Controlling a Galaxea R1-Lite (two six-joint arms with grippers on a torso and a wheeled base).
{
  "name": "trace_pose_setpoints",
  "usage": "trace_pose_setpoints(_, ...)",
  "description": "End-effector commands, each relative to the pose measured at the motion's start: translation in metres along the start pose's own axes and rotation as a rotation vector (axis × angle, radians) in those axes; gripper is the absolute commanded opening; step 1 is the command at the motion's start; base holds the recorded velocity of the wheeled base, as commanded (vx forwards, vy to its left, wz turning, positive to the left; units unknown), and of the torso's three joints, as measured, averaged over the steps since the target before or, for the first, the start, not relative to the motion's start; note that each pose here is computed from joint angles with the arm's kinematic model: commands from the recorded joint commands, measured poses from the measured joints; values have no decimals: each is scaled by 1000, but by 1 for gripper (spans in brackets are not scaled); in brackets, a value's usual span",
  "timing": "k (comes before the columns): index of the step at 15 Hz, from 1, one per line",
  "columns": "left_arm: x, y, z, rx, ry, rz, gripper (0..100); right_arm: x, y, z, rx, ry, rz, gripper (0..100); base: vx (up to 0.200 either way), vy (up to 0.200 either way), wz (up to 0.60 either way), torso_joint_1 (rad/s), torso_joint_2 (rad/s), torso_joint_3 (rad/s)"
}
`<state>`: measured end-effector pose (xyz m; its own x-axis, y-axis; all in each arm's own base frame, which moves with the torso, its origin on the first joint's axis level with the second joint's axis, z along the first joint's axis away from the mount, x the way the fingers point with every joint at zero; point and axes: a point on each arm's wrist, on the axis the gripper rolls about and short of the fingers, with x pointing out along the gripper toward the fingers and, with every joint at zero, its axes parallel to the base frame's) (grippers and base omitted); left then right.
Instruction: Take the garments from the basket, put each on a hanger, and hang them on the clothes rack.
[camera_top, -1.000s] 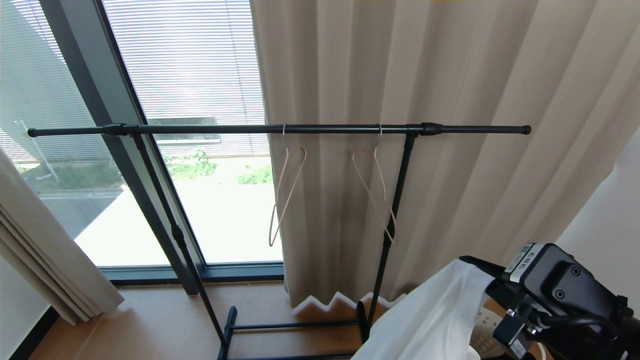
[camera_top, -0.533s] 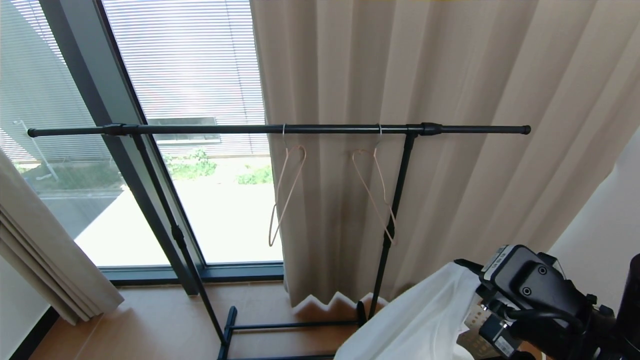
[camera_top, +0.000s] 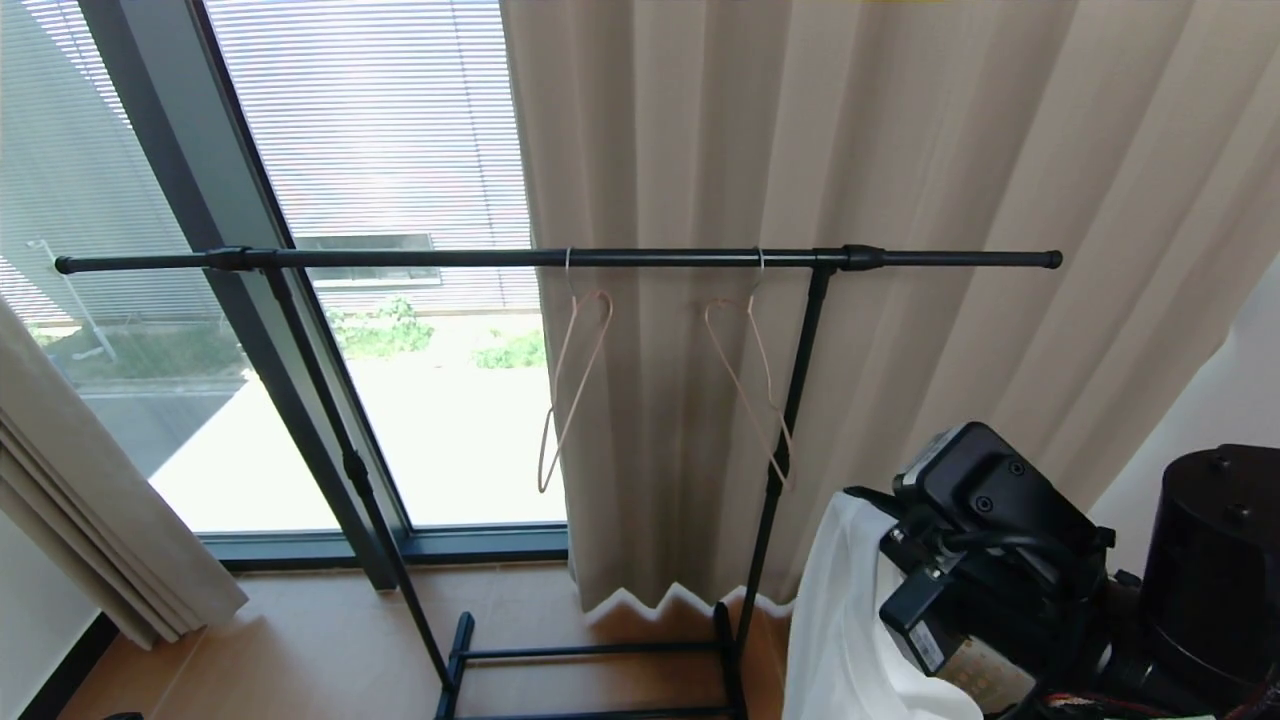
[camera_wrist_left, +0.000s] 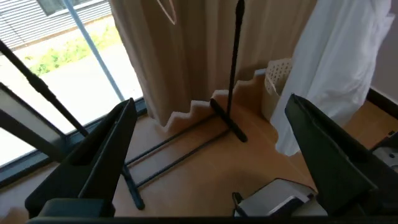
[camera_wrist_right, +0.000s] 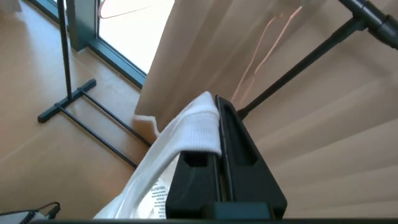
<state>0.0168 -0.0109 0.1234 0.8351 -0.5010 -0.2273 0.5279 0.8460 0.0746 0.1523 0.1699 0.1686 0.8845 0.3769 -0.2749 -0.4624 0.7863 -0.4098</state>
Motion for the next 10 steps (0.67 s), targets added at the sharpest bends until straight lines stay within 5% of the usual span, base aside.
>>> trace_pose_setpoints(1,31,12,39,-29,46,-165,100,16,7,23,23,-52,26,0,0,0,0,0,0,0)
trace_pose_setpoints(3,66,14,69,-11,36,-280,100,26,8,44,48,-123,80,0,0,0,0,0,0,0)
trace_pose_setpoints(5,98,7,85,-37,35,-372,100,44,13,45,43,-118,119,0,0,0,0,0,0,0)
trace_pose_setpoints(8,139,8,83,-56,58,-381,100,65,21,56,57,-135,141,0,0,0,0,0,0,0)
trace_pose_setpoints(10,156,8,75,-73,72,-379,100,79,29,56,131,-131,141,0,0,0,0,0,0,0)
